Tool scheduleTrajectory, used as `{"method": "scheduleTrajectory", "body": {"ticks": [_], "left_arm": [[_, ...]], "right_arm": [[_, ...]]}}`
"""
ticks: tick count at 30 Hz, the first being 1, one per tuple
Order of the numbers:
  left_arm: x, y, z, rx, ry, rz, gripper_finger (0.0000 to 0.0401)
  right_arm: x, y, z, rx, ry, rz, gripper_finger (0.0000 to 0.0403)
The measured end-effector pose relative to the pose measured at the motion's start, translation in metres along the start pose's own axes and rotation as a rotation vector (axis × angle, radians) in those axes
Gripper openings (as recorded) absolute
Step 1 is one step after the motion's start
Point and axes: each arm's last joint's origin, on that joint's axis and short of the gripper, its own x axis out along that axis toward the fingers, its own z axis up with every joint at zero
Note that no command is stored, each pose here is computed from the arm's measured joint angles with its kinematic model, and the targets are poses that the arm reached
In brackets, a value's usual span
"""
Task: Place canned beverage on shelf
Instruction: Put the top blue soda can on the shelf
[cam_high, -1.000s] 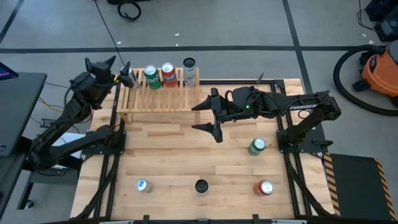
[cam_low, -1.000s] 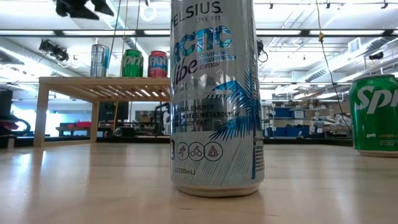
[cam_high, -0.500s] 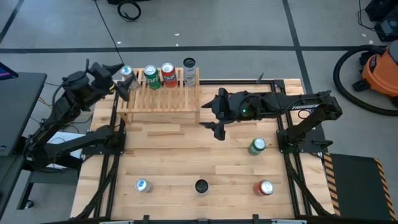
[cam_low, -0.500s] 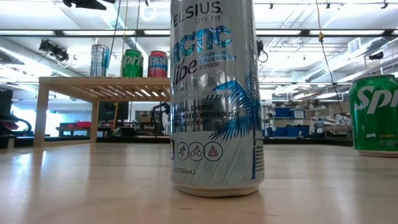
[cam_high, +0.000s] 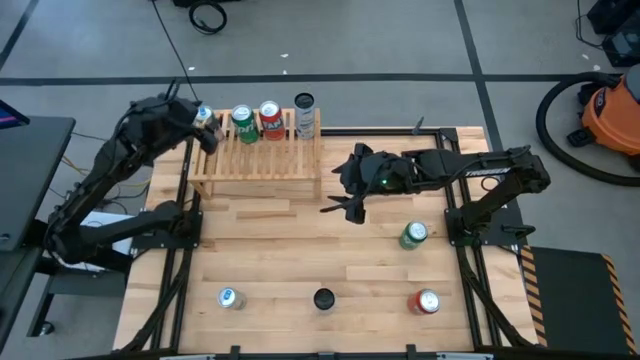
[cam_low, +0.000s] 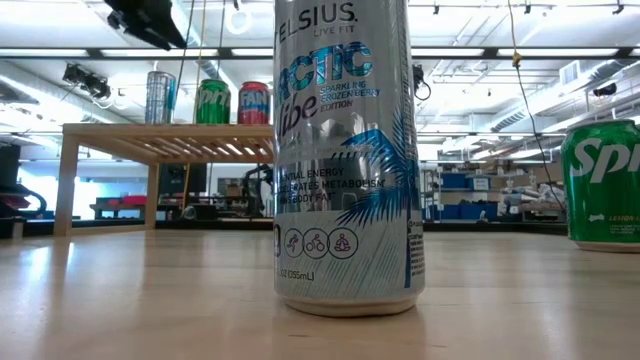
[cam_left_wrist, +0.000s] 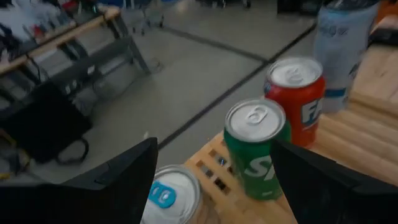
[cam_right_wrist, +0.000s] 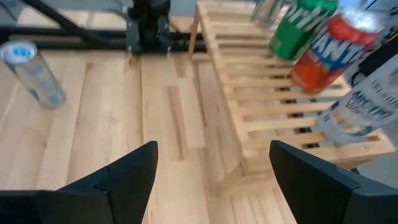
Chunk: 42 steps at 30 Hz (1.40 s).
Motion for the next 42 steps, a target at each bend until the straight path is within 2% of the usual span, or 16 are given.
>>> {"method": "scheduleTrajectory", "body": {"ticks": [10,15,18,22,28,34,42], "left_arm": [[-0.003,0.008,0.032,-0.004,0.09,-0.013,0.0319],[-0.007,0.013,0.038,-0.042,0.151,0.074,0.0319],[-0.008,0.014,0.041,-0.084,0.181,0.082,0.0318],[-0.003,0.013,0.04,-0.119,0.229,0.077,0.0318],[0.019,0.007,0.034,-0.1,0.363,0.087,0.0318],[0.03,0.007,0.033,-0.084,0.407,0.21,0.0319],[0.039,0.007,0.031,-0.128,0.436,0.221,0.0318]], "right_arm": [[0.013,0.004,-0.018,0.027,0.061,0.009,0.0318],[0.016,0.006,-0.022,0.073,0.077,0.015,0.0318],[0.016,0.006,-0.022,0.097,0.077,0.014,0.0318],[0.016,0.006,-0.022,0.11,0.077,0.014,0.0318],[0.016,0.006,-0.022,0.111,0.077,0.014,0.0318],[0.016,0.006,-0.022,0.107,0.078,0.018,0.0318],[0.016,0.006,-0.022,0.089,0.08,0.041,0.0318]]}}
